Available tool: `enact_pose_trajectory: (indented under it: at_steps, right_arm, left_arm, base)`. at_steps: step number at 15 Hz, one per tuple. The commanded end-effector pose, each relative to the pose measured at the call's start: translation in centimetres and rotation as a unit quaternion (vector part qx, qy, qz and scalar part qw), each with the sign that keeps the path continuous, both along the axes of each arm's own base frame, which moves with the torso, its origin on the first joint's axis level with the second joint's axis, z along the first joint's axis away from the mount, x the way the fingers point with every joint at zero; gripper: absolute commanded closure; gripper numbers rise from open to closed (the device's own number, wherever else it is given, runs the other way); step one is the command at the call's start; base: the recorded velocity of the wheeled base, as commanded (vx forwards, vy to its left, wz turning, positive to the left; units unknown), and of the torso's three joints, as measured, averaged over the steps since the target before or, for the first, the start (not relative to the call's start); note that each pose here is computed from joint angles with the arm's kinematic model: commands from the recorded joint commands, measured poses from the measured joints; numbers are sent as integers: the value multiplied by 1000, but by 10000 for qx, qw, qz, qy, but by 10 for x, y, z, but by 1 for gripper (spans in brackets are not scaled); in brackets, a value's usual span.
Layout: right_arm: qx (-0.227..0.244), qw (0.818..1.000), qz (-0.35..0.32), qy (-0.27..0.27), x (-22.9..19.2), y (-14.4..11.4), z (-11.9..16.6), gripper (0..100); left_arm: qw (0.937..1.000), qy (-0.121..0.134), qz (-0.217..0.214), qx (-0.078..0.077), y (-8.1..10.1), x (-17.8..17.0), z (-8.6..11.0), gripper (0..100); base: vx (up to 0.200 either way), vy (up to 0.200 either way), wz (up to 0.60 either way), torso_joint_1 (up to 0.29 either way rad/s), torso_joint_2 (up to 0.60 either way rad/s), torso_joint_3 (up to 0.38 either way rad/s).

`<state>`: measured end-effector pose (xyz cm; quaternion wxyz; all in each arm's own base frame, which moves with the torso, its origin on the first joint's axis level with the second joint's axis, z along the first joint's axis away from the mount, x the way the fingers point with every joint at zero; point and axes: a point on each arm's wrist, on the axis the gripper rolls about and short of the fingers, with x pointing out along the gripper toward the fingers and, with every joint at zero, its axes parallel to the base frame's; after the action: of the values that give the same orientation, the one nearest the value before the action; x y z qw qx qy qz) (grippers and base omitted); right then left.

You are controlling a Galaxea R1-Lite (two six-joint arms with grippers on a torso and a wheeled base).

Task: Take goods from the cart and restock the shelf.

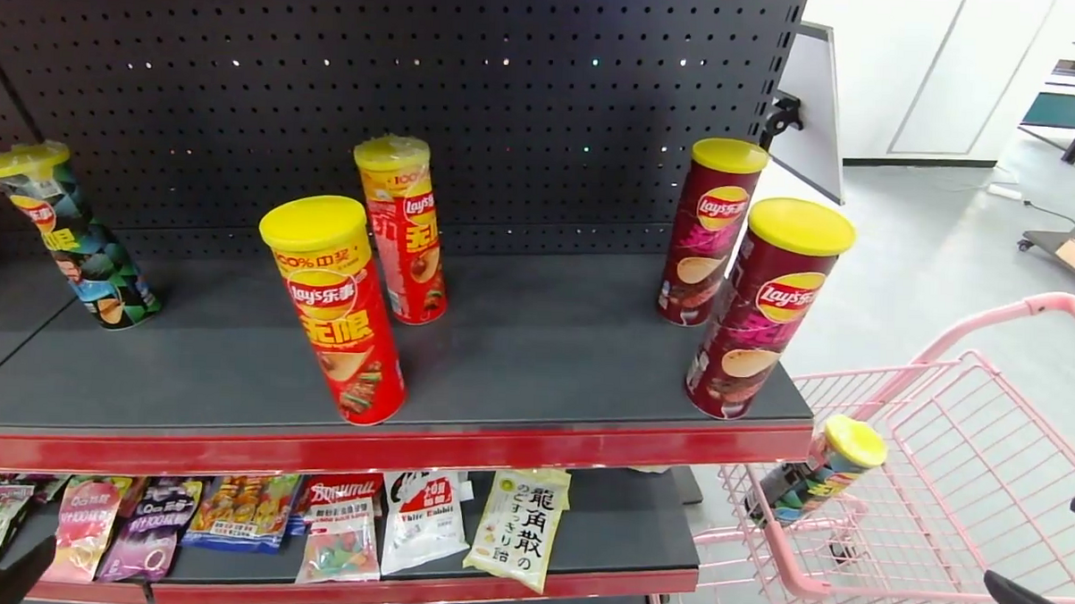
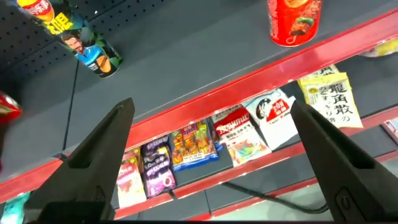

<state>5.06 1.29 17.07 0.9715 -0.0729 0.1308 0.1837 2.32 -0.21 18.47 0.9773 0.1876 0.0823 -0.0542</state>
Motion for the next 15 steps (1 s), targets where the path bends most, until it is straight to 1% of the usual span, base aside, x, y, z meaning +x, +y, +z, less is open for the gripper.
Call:
enact_pose_trajectory:
  at_steps: [1, 4, 7, 11, 15]
  right_arm:
    - [-57, 10000, 21, -28, 0, 0, 0, 0]
    - [-207, 9997, -101, -48, 1, -2, -1, 0]
    - [-217, 9996, -191, -34, 2, -3, -1, 0]
    - [-222, 9995, -213, 5, 2, -3, -3, 0]
    - [-235, 9991, -334, 91, 4, -4, -5, 0]
  left_arm:
    - [9996, -266, 40, -103, 6, -14, -8, 0]
    - [9994, -314, 122, -100, 10, -25, -14, 0]
    - [9991, -392, 123, -140, 14, -33, -18, 0]
    - [9992, -349, 122, -115, 14, -36, -21, 0]
    - [9989, -421, 122, -143, 15, -38, -21, 0]
  base:
    - [0, 0, 0, 0, 0, 0]
    - [0, 0, 0, 0, 0, 0]
    - [0, 0, -600, -2, 1, 2]
    - [0, 0, -600, 5, 2, 6]
    - [0, 0, 0, 0, 0, 0]
